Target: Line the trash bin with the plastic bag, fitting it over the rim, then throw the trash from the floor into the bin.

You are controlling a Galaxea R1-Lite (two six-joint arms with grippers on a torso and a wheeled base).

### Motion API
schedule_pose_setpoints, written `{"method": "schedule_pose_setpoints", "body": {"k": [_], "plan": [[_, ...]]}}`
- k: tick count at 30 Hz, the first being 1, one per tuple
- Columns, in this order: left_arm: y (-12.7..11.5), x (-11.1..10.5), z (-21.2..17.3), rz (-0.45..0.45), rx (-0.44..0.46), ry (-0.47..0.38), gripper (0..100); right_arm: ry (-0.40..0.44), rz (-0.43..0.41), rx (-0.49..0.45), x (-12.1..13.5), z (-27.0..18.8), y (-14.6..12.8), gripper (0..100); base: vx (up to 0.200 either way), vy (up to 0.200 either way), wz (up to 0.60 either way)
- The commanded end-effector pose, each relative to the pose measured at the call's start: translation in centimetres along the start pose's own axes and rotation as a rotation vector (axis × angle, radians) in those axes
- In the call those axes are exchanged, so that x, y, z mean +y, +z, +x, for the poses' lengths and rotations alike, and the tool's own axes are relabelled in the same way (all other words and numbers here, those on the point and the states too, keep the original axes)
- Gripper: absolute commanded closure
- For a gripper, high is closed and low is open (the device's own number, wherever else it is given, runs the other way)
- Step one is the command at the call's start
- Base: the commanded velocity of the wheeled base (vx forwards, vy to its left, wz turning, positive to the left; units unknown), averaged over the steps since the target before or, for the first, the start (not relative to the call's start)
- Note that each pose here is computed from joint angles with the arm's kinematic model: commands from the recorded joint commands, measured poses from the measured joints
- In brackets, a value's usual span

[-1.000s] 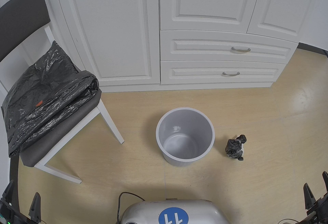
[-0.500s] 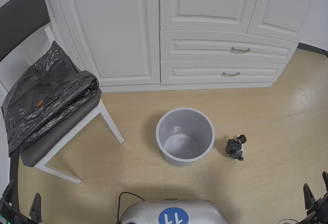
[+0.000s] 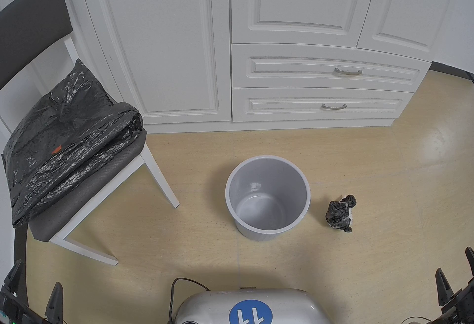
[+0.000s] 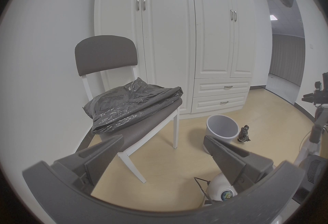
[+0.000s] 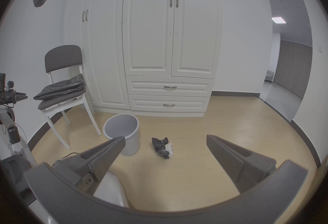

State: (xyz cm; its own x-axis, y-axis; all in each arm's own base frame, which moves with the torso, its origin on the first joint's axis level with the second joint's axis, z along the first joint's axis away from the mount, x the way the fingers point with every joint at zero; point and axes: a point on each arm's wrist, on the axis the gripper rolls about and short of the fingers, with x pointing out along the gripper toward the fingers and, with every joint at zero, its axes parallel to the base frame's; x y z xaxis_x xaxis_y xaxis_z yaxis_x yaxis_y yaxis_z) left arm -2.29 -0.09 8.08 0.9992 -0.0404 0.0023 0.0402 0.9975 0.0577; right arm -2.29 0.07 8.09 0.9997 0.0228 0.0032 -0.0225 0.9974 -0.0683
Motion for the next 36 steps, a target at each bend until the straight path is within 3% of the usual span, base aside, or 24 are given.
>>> {"method": "schedule_pose_setpoints", "body": {"k": [1,7,9,11,13,14,17,19,20,22,24,26,29,32,33,36], "plan": [[-0.5,0.0,0.0,0.001,0.001,-0.001,0,0.000,0.002,0.000,0.0,0.0,-0.5,0,0.000,0.000,0.00],[-0.5,0.0,0.0,-0.019,0.001,0.007,0,-0.023,0.056,-0.010,0.0,0.0,-0.4,0,0.000,0.000,0.00],[-0.5,0.0,0.0,-0.049,0.004,0.037,0,-0.068,0.128,-0.127,-0.3,-0.5,1.6,0,0.000,0.000,0.00],[-0.5,0.1,0.0,-0.055,0.002,0.048,0,-0.073,0.158,-0.182,-0.4,-1.0,2.9,0,0.000,0.000,0.00],[-0.5,0.1,0.0,-0.055,0.002,0.048,0,-0.073,0.158,-0.182,-0.4,-1.0,2.9,0,0.000,0.000,0.00],[-0.5,0.1,0.0,-0.047,-0.001,0.045,0,-0.074,0.056,-0.126,-0.3,-0.8,2.3,0,0.000,0.000,0.00],[-0.5,0.1,0.0,-0.044,-0.004,0.044,0,-0.031,0.023,-0.113,-0.2,-0.8,2.3,0,0.000,0.000,0.00],[0.2,0.1,-0.1,-0.046,-0.041,0.048,0,-0.009,0.022,-0.108,-0.2,-0.9,2.4,0,0.000,0.000,0.00],[4.2,0.3,-1.2,-0.079,-0.220,0.021,0,0.030,0.016,-0.095,-0.2,-0.9,3.1,0,0.000,0.000,0.00],[5.9,0.3,-1.5,-0.104,-0.246,-0.017,0,0.058,0.017,-0.069,-0.2,-0.8,3.5,0,0.000,0.000,0.00],[6.7,0.4,-1.3,-0.099,-0.206,-0.052,0,0.093,0.016,-0.042,-0.2,-0.6,4.0,0,0.000,0.000,0.00],[7.8,0.5,-0.1,0.001,-0.107,-0.052,0,0.166,0.018,0.018,-0.2,0.3,5.5,0,0.000,0.000,0.00],[9.5,0.6,2.2,0.054,-0.001,-0.044,0,0.167,-0.006,0.094,-0.3,1.9,6.9,0,0.000,0.000,0.00],[10.6,0.8,3.9,0.106,0.067,-0.001,0,0.172,-0.054,0.131,-0.3,2.9,7.6,0,0.000,0.000,0.00],[11.2,1.1,5.8,0.155,0.152,0.049,0,0.173,-0.076,0.157,-0.4,3.9,8.6,0,0.000,0.000,0.00],[11.7,1.6,8.3,0.236,0.258,0.124,0,0.170,-0.059,0.149,-0.5,6.0,10.6,0,0.000,0.000,0.00]]}}
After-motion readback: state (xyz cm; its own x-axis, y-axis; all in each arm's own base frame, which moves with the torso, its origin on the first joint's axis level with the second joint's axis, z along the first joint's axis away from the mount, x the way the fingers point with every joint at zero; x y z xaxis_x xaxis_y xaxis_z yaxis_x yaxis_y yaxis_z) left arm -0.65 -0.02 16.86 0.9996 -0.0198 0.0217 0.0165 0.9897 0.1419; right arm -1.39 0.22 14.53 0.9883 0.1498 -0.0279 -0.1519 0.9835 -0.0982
